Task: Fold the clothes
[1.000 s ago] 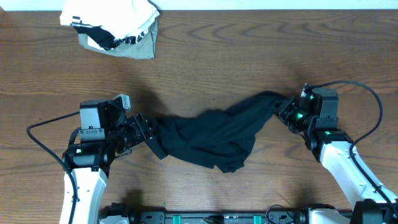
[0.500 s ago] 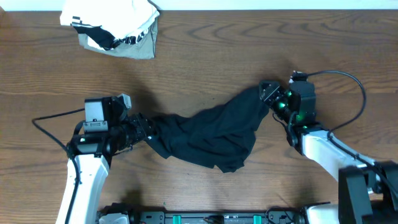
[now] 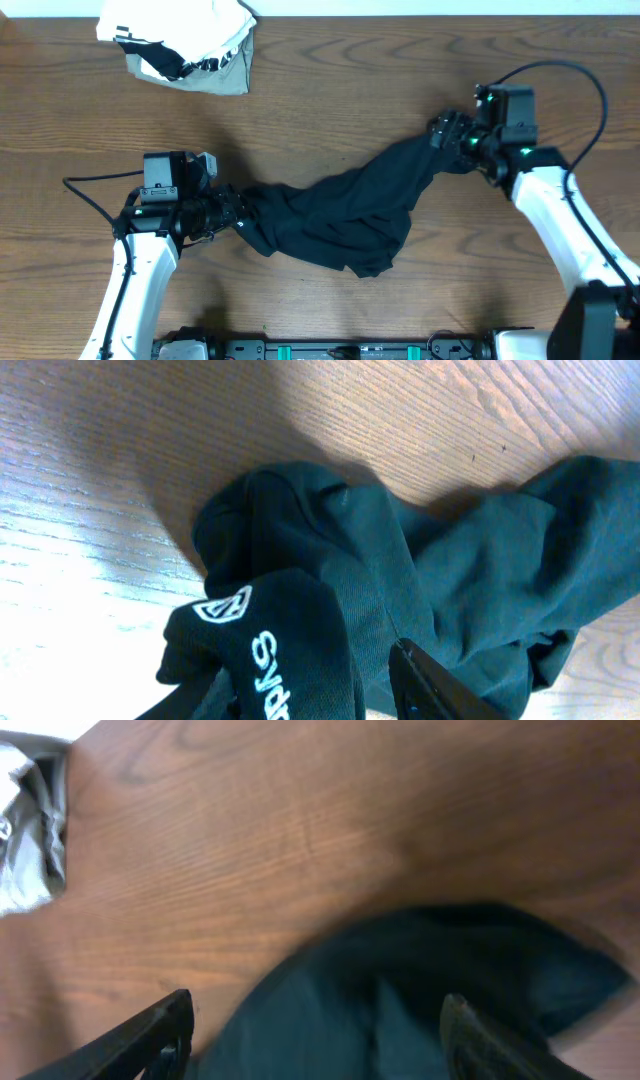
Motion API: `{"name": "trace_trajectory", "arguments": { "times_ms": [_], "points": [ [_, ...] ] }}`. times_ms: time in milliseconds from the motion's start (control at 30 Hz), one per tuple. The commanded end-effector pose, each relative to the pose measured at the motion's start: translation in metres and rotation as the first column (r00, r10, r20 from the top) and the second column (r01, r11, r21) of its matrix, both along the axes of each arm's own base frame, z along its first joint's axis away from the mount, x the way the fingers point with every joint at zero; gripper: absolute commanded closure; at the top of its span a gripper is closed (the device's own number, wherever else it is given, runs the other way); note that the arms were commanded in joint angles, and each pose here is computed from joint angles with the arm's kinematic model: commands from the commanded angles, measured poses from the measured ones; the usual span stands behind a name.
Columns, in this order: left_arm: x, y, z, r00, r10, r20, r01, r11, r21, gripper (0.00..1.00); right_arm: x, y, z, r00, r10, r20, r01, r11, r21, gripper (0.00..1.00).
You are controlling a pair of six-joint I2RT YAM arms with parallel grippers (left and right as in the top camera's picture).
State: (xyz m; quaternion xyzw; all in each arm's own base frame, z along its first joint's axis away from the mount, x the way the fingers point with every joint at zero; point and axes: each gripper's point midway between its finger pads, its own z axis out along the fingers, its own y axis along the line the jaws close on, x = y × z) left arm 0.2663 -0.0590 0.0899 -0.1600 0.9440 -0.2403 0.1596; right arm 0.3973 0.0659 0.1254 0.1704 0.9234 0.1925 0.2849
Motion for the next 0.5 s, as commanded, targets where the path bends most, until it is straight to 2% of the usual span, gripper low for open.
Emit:
{"name": "trace_trajectory", "arguments": {
  "times_ms": [0, 133, 233, 333, 467],
  "points": [
    [0.002, 0.002, 0.001, 1.000, -0.016, 0.013, 0.016, 1.000, 0.019, 0.53, -0.011, -0.010, 0.017, 0.999, 0.047, -0.013, -0.048, 0.995, -0.082, 0.22],
    [0.002, 0.002, 0.001, 1.000, -0.016, 0.013, 0.016, 1.000, 0.019, 0.53, -0.049, -0.013, -0.014, 0.978, 0.046, -0.202, -0.065, 0.994, -0.092, 0.23],
    [0.002, 0.002, 0.001, 1.000, -0.016, 0.013, 0.016, 1.000, 0.019, 0.53, -0.072, -0.015, -0.037, 0.956, 0.045, -0.289, -0.074, 0.993, -0.091, 0.25],
    [0.002, 0.002, 0.001, 1.000, -0.016, 0.013, 0.016, 1.000, 0.019, 0.53, -0.082, -0.014, -0.059, 0.951, 0.046, -0.305, -0.077, 0.993, -0.089, 0.27],
    [0.002, 0.002, 0.001, 1.000, -0.016, 0.013, 0.016, 1.000, 0.019, 0.53, -0.078, -0.008, -0.077, 0.967, 0.041, -0.252, -0.054, 0.998, -0.044, 0.30]
  ]
}}
